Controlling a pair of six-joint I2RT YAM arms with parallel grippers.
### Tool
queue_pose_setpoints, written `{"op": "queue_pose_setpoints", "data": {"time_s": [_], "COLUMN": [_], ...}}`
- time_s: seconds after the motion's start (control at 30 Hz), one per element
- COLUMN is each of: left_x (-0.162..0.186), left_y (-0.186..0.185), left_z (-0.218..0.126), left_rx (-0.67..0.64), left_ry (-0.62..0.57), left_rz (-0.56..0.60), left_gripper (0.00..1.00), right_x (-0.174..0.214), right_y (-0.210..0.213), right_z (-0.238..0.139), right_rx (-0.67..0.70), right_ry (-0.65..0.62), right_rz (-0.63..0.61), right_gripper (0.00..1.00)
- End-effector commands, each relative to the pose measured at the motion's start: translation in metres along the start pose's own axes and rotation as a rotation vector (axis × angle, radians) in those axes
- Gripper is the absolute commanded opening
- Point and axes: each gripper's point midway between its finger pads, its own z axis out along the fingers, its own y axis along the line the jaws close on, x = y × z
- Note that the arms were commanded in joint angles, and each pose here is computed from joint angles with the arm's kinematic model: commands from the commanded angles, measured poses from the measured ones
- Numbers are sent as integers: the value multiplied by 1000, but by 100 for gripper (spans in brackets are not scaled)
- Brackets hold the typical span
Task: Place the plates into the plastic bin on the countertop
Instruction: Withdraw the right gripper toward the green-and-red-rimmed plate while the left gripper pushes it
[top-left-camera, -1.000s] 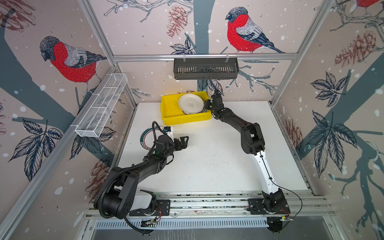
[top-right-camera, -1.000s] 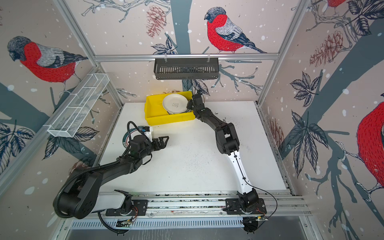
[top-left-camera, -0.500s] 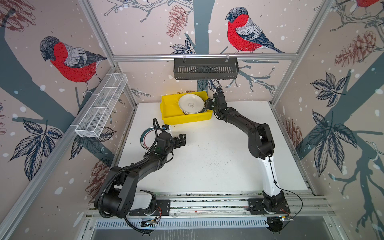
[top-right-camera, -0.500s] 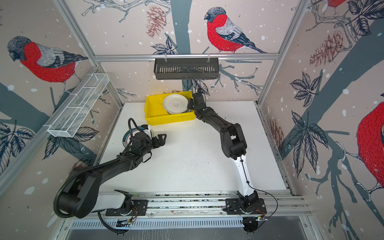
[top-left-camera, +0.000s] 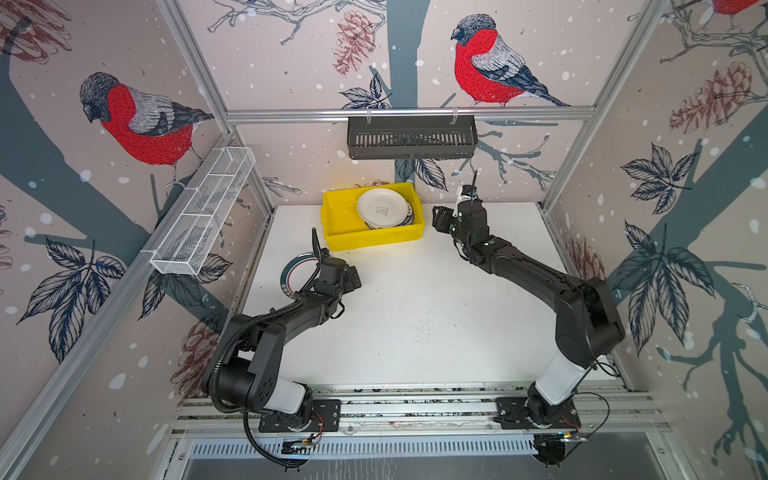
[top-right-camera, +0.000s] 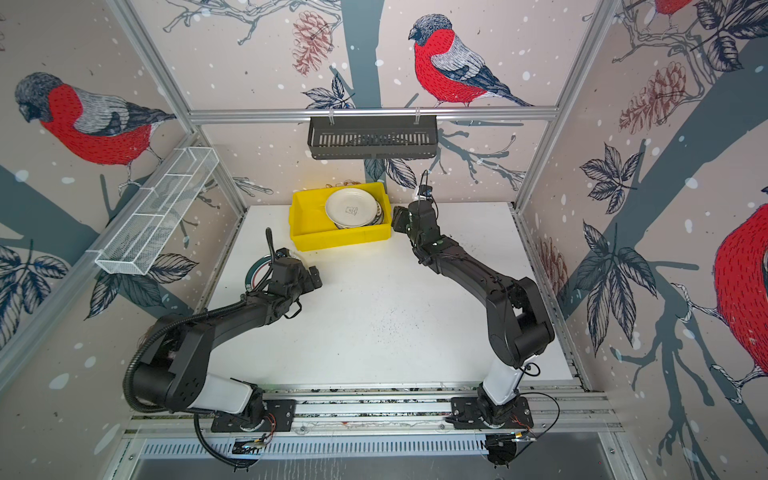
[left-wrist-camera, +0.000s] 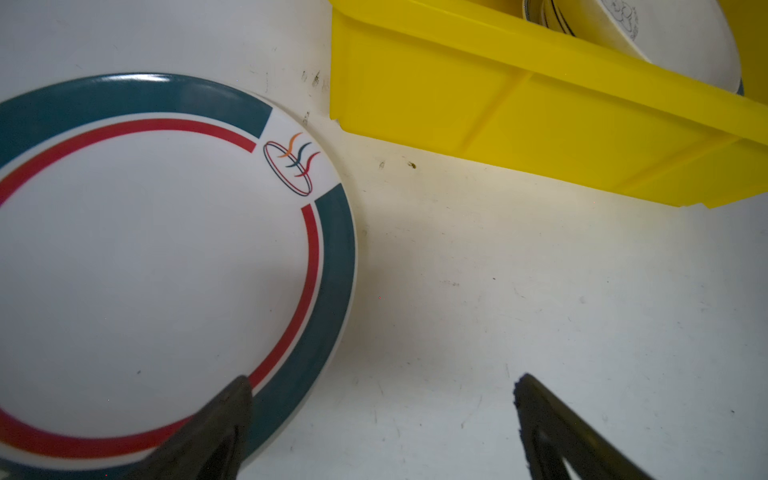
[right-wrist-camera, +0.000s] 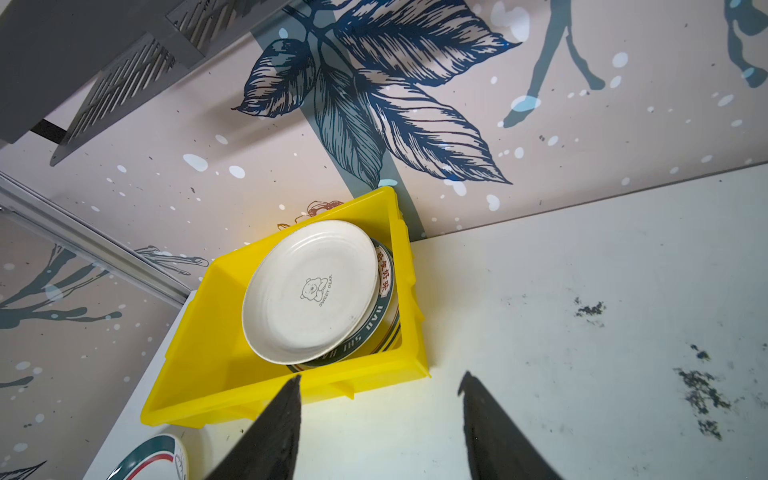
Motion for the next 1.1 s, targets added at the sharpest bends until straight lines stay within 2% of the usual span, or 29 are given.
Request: {"op": "queue_pose_setpoints", "data": {"time_s": [0.0, 0.33, 0.47, 0.6, 0.8, 1.07], "left_x": [-2, 10, 18, 28, 46, 75], "left_y": [6, -4, -9, -23, -55, -108], "left_z": [3, 20, 29, 33, 27, 7], "left_rx": [-27, 12, 30, 113, 283, 407], "left_ry": [7, 87, 130, 170, 234, 288], "left_rz": [7, 35, 46, 35, -62, -44], "left_gripper": [97, 97, 97, 97, 97, 97], "right_x": [7, 43, 44, 47, 56, 73], "right_y": [-1, -17, -26, -37, -44, -52], "right_z": [-10, -39, -51, -59, -63, -61], "right_rx": [-2, 5, 33, 61, 75, 87], "right_ry": [30, 125, 123, 125, 144, 181], "right_rz": [24, 13, 8, 16, 29, 53], "right_gripper": [62, 62, 62, 62, 62, 60]}}
